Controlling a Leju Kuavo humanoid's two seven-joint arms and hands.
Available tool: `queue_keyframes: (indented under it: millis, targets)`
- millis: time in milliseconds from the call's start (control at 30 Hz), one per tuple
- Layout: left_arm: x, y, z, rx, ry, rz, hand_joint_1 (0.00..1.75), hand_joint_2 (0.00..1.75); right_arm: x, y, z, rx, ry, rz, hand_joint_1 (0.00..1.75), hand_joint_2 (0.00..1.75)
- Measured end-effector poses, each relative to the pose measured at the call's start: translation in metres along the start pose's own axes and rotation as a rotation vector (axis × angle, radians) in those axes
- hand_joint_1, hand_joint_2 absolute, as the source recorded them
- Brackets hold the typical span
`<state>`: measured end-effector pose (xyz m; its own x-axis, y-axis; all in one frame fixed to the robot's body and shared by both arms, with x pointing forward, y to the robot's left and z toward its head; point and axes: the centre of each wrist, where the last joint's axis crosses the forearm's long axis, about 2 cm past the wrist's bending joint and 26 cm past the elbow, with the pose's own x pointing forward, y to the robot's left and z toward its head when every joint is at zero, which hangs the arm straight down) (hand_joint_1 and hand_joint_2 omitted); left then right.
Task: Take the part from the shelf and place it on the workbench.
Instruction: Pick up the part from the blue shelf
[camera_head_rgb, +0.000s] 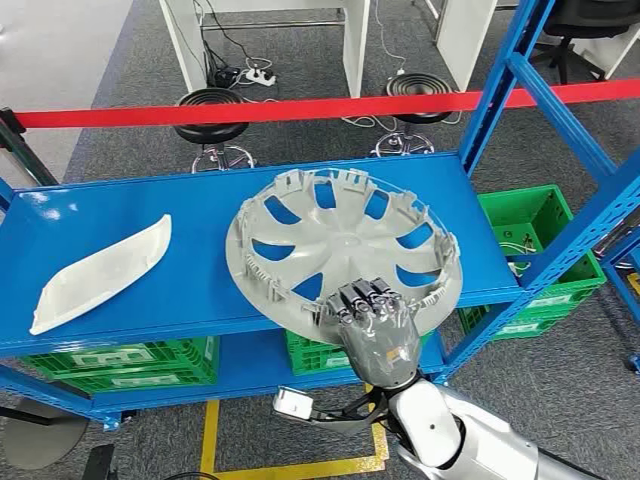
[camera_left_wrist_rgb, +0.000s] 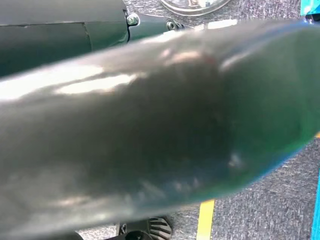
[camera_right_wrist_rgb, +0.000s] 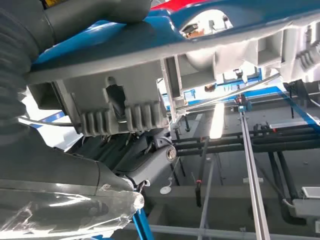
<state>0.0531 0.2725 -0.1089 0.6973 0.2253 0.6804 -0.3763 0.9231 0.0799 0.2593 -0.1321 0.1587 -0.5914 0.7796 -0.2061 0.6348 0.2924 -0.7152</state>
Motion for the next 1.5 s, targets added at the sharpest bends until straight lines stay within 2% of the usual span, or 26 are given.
queue_keyframes:
  millis: [167, 300, 533, 700, 800, 1033, 1500]
  targets:
    - [0.0, 0.0, 0.0, 0.001, 0.0, 0.0, 0.0, 0.0, 0.0, 0.0, 0.0, -0.001, -0.01, 0.001, 1.75, 1.75]
    - [-0.001, 0.0, 0.0, 0.0, -0.015, -0.003, 0.0, 1.75, -0.003, -0.004, -0.002, -0.016, -0.042, 0.002, 1.75, 1.75]
    - [-0.002, 0.002, 0.001, -0.008, -0.036, -0.009, 0.0, 1.75, -0.014, -0.021, -0.001, -0.071, -0.16, 0.008, 1.75, 1.75]
    - [-0.002, 0.003, 0.001, -0.003, -0.042, -0.016, 0.0, 1.75, -0.016, -0.033, 0.005, -0.096, -0.194, 0.006, 1.75, 1.75]
    - [-0.002, 0.003, 0.001, 0.006, -0.043, -0.022, 0.0, 1.75, -0.01, -0.036, 0.007, -0.105, -0.165, -0.015, 1.75, 1.75]
    - [-0.002, 0.005, 0.001, 0.024, -0.043, -0.032, 0.0, 1.75, 0.016, -0.041, 0.009, -0.113, 0.001, -0.135, 1.75, 1.75]
    - [-0.004, 0.005, 0.002, 0.03, -0.04, -0.048, 0.0, 1.75, 0.02, -0.049, 0.014, -0.136, 0.021, -0.188, 1.75, 1.75]
